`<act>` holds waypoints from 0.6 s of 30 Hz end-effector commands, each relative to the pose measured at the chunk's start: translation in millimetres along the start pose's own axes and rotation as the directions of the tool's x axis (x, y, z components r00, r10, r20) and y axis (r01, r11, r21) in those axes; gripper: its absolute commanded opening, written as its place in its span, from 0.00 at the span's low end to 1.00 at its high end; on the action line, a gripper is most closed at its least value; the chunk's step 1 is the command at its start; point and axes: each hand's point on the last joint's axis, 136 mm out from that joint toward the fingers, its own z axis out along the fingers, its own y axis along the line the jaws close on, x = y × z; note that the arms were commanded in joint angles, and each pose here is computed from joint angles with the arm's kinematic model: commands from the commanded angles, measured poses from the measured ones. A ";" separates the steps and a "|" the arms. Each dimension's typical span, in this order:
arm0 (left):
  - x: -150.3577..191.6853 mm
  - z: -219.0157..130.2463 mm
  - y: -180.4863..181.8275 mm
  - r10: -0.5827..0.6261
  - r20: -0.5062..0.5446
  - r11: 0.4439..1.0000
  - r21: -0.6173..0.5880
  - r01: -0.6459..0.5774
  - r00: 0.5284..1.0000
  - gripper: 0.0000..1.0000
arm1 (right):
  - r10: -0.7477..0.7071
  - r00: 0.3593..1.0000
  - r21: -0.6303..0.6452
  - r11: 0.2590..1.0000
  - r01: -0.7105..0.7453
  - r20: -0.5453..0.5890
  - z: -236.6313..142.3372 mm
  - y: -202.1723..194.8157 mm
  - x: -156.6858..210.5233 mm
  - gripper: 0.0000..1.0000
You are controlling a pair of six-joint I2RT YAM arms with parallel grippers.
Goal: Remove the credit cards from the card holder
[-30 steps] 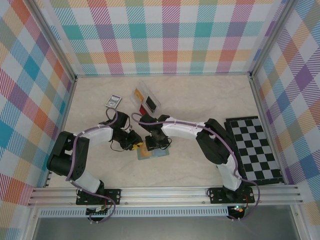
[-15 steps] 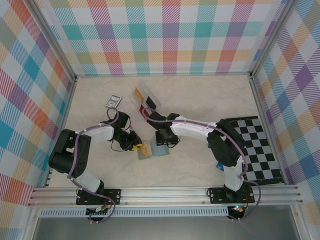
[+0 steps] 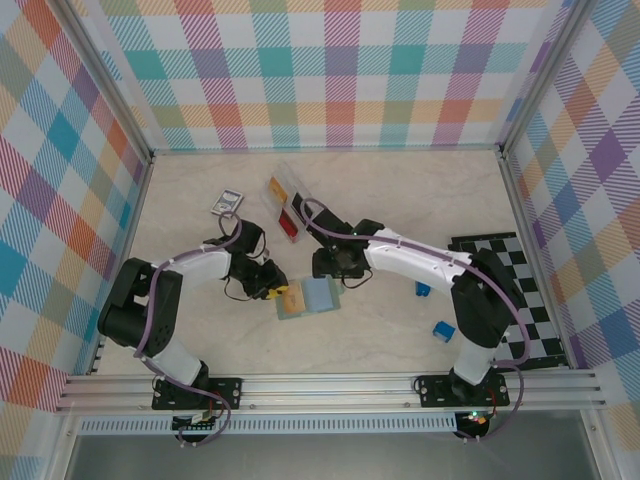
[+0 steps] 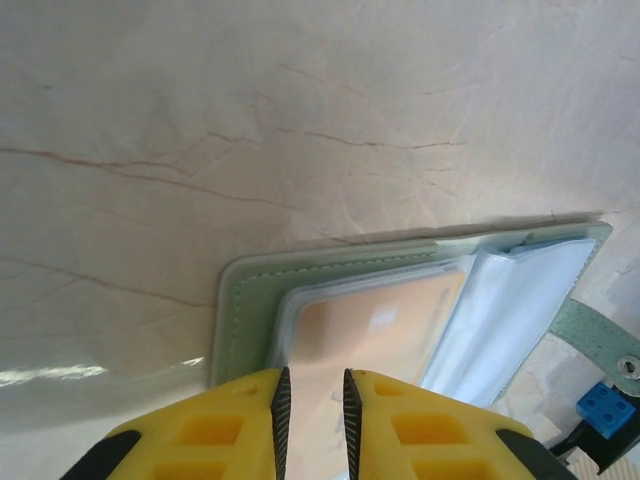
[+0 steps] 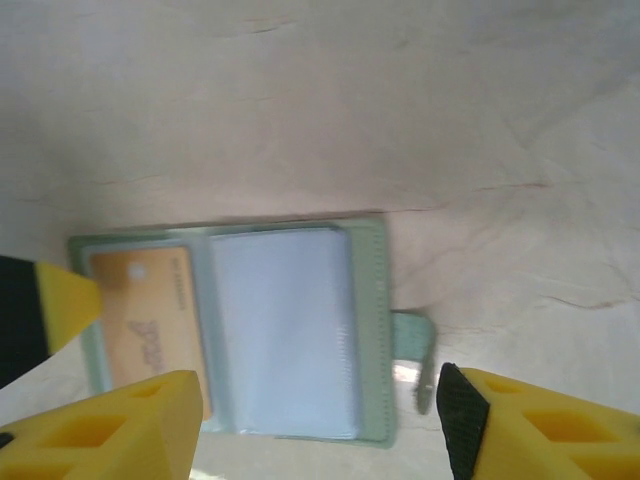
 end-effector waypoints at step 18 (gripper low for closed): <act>5.3 -9.5 6.3 -0.034 0.022 0.999 -0.033 0.035 0.999 0.17 | -0.102 0.949 -0.315 0.949 0.003 -0.299 60.9 50.5 33.7 0.20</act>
